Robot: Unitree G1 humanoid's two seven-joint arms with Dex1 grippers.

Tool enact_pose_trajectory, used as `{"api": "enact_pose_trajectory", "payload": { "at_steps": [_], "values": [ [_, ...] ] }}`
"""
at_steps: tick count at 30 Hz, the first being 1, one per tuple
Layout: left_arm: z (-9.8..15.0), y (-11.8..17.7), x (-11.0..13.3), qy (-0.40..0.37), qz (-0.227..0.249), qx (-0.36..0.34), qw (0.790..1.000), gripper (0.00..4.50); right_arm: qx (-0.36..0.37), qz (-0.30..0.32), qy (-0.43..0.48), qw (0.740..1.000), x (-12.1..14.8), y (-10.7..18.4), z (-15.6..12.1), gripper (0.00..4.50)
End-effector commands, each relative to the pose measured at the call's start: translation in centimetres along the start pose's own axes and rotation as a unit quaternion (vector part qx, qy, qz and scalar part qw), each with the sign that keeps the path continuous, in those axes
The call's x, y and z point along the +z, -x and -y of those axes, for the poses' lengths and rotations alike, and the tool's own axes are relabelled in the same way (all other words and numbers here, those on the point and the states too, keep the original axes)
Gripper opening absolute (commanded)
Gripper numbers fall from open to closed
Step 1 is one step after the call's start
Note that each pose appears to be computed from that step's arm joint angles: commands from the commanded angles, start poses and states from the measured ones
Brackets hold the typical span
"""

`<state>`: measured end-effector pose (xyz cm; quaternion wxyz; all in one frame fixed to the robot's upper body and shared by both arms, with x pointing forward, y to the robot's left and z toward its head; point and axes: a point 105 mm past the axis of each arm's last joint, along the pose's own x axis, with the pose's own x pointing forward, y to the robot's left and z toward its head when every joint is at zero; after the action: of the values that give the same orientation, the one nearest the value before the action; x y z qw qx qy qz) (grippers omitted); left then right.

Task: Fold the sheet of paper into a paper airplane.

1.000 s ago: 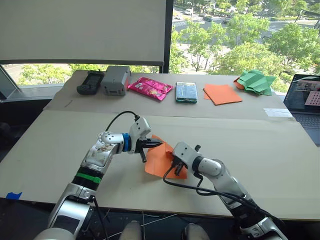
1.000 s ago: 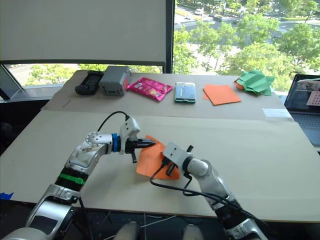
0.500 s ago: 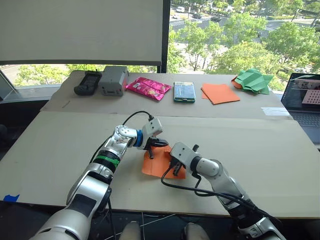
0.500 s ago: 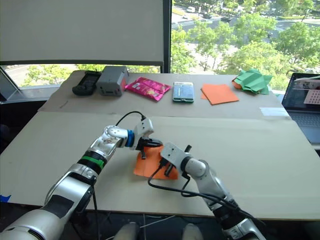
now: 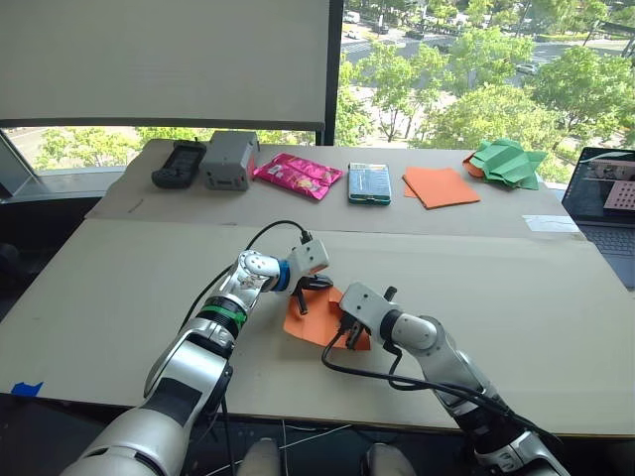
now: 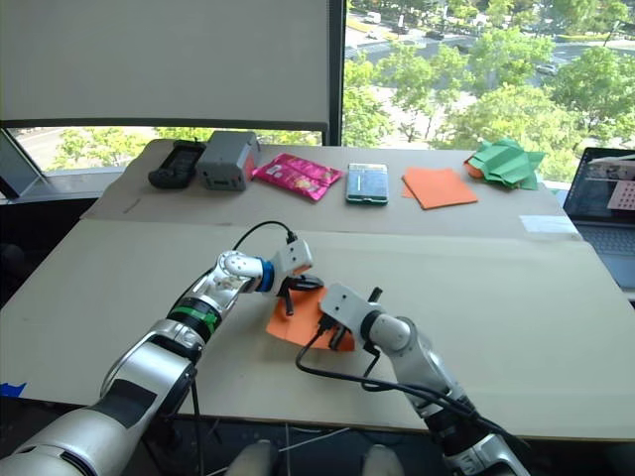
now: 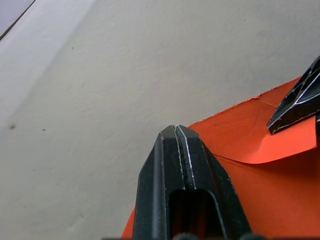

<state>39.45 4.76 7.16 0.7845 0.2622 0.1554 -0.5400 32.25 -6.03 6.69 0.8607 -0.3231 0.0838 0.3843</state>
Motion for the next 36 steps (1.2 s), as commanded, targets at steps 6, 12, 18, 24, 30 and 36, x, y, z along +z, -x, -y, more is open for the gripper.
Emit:
{"api": "enact_pose_trajectory", "payload": {
  "at_steps": [6,12,18,24,30,36],
  "values": [
    [2.0,-1.1,-3.0,-0.002,-0.054,-0.021,0.998,0.00,0.037,0.022,0.004,0.999,1.3,-0.2,-1.3,1.18],
    [2.7,-1.5,-3.5,-0.010,-0.064,-0.029,0.997,0.00,0.030,0.058,-0.053,0.996,3.0,0.5,-0.2,3.28],
    [2.8,-1.5,-3.6,-0.010,-0.066,-0.031,0.997,0.00,-0.018,0.074,-0.175,0.982,3.5,0.5,3.2,3.28],
    [2.8,-1.5,-3.6,-0.014,-0.065,-0.029,0.997,0.00,-0.029,0.043,-0.219,0.974,2.1,-0.1,3.5,1.44],
    [2.8,-1.5,-3.6,-0.017,-0.066,-0.029,0.997,0.00,-0.041,0.019,-0.222,0.974,1.0,-1.0,3.7,0.06],
    [2.8,-1.6,-3.5,-0.020,-0.065,-0.028,0.997,0.00,-0.036,-0.010,-0.211,0.977,0.1,-1.8,3.1,0.06]
  ]
}}
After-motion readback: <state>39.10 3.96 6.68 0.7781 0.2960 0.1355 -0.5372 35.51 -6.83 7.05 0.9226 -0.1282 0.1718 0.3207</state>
